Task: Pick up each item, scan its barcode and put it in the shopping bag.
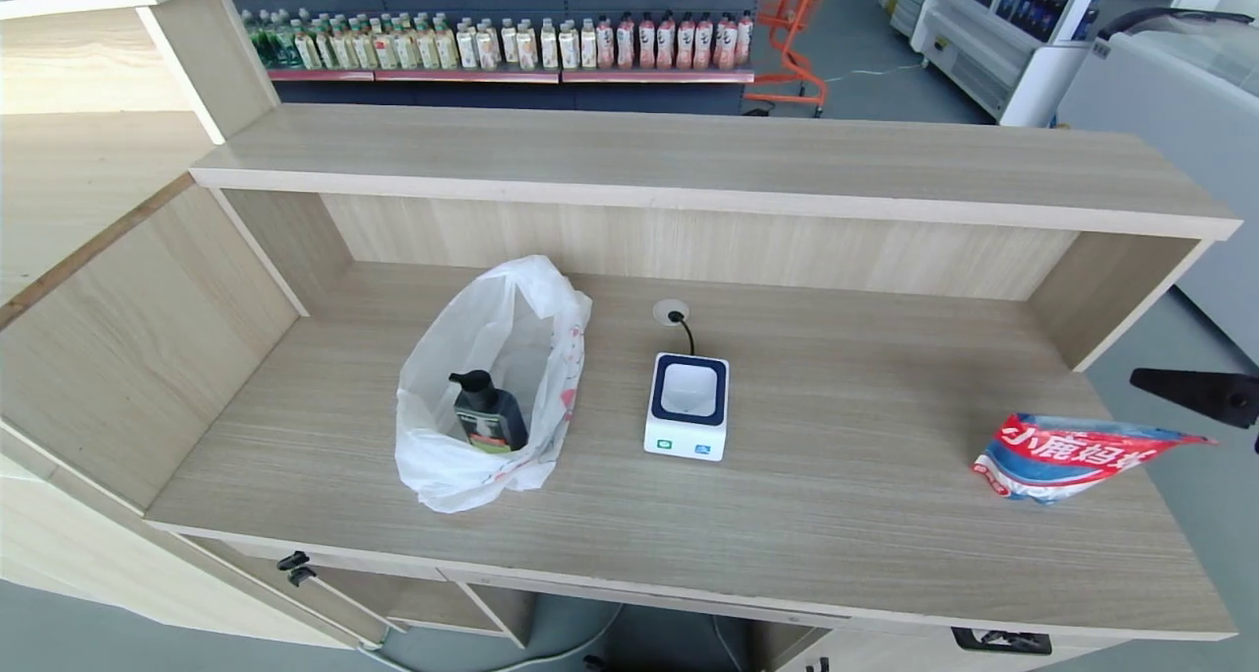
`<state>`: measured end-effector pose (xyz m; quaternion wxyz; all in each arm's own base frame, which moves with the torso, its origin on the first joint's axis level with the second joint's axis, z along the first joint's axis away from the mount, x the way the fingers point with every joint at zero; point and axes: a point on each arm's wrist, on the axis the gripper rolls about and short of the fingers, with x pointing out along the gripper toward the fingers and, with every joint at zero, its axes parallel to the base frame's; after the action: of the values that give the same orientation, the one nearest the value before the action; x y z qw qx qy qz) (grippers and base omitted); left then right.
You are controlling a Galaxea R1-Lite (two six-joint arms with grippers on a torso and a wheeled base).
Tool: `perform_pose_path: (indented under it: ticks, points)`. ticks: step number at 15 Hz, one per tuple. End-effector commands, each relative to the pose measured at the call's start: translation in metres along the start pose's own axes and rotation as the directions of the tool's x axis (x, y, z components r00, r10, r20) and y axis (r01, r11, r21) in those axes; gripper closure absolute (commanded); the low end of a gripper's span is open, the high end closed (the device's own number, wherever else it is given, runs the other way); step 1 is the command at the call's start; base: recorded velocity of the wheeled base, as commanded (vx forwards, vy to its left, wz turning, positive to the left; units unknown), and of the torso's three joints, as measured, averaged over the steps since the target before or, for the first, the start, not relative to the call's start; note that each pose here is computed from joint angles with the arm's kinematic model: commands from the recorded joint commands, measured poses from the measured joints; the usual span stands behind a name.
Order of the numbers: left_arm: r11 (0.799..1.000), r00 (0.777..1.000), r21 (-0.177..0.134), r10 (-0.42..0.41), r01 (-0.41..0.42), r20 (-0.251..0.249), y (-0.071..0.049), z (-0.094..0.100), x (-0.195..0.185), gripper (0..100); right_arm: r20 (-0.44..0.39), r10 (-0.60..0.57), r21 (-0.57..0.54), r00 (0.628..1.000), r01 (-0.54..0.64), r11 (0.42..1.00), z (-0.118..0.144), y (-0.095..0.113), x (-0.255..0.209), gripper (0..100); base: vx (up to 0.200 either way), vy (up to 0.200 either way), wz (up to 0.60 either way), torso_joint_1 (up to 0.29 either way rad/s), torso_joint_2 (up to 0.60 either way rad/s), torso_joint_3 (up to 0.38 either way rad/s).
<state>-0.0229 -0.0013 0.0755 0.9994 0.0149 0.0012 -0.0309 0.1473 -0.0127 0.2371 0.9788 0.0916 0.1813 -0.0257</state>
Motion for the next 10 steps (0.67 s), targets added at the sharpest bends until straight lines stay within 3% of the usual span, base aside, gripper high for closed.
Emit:
perform_pose_path:
  ticks: [1,5,6,10]
  points:
    - [1.000,1.000,0.001,0.000,0.000,-0.001,0.000,0.000,0.000,0,-0.026,-0.007,0.028,1.000,0.007,1.000,0.001,-0.001,0.009,0,0.000,-0.200,0.00,-0.002,0.00,0.007]
    - [1.000,1.000,0.002,0.000,0.000,0.000,0.000,0.000,0.000,0,-0.112,-0.081,0.215,0.990,0.104,0.971,0.003,0.000,0.004,0,0.000,-0.200,0.00,0.002,0.00,0.000]
    - [1.000,1.000,-0.001,0.000,0.000,-0.001,0.000,0.000,0.000,0,-0.164,-0.093,0.329,0.982,0.144,0.933,0.012,0.006,0.002,0,0.000,-0.200,0.00,0.002,0.00,0.002]
    - [1.000,1.000,-0.001,0.000,0.000,-0.001,0.000,0.000,0.000,0,-0.275,-0.189,0.503,0.943,0.309,0.808,0.035,0.007,0.022,0,0.000,0.000,0.00,0.000,0.00,0.000]
